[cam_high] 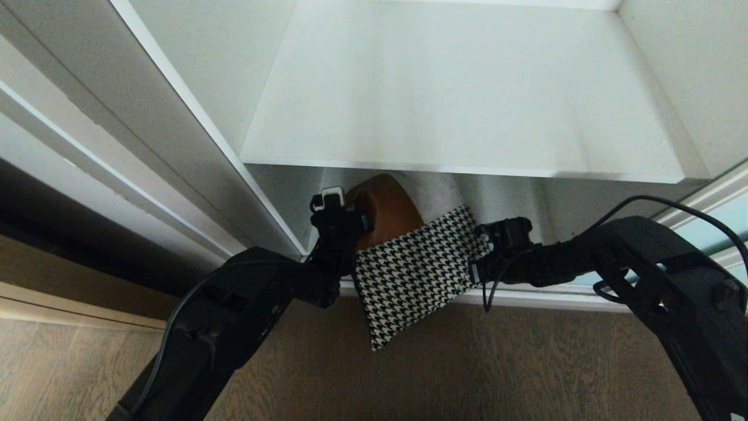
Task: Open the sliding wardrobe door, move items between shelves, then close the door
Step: Place the pillow on the lower shelf
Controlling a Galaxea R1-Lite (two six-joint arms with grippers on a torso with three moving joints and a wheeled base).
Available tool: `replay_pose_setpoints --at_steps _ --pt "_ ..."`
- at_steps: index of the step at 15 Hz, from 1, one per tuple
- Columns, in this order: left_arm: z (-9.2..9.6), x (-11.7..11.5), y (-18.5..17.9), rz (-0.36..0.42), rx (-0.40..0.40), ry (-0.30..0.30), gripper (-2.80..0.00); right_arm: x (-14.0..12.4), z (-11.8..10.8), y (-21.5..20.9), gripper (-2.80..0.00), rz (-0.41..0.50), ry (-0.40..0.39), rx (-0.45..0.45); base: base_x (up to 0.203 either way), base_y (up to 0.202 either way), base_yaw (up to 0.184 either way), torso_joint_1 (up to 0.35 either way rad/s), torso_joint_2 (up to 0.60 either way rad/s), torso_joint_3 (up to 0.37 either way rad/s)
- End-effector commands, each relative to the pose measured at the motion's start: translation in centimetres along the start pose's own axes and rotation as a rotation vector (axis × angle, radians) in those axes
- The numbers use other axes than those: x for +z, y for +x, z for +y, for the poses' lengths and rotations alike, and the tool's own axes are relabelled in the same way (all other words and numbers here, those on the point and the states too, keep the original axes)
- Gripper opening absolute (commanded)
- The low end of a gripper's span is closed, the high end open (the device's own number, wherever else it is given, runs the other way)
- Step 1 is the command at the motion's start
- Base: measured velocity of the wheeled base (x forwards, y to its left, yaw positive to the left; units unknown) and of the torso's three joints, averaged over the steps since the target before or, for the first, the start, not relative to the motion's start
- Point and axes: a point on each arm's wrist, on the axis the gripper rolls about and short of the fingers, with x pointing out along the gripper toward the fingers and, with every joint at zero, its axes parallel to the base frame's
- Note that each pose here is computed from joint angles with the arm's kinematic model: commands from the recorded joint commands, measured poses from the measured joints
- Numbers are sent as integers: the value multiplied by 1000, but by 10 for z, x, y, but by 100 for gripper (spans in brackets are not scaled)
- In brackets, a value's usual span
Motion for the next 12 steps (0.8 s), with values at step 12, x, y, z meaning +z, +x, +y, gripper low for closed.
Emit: replay_pose_setpoints --at_steps 12 --pt "0 8 1 -16 -1 -18 -280 -40 7 44 -280 167 -75 -102 0 0 0 0 0 0"
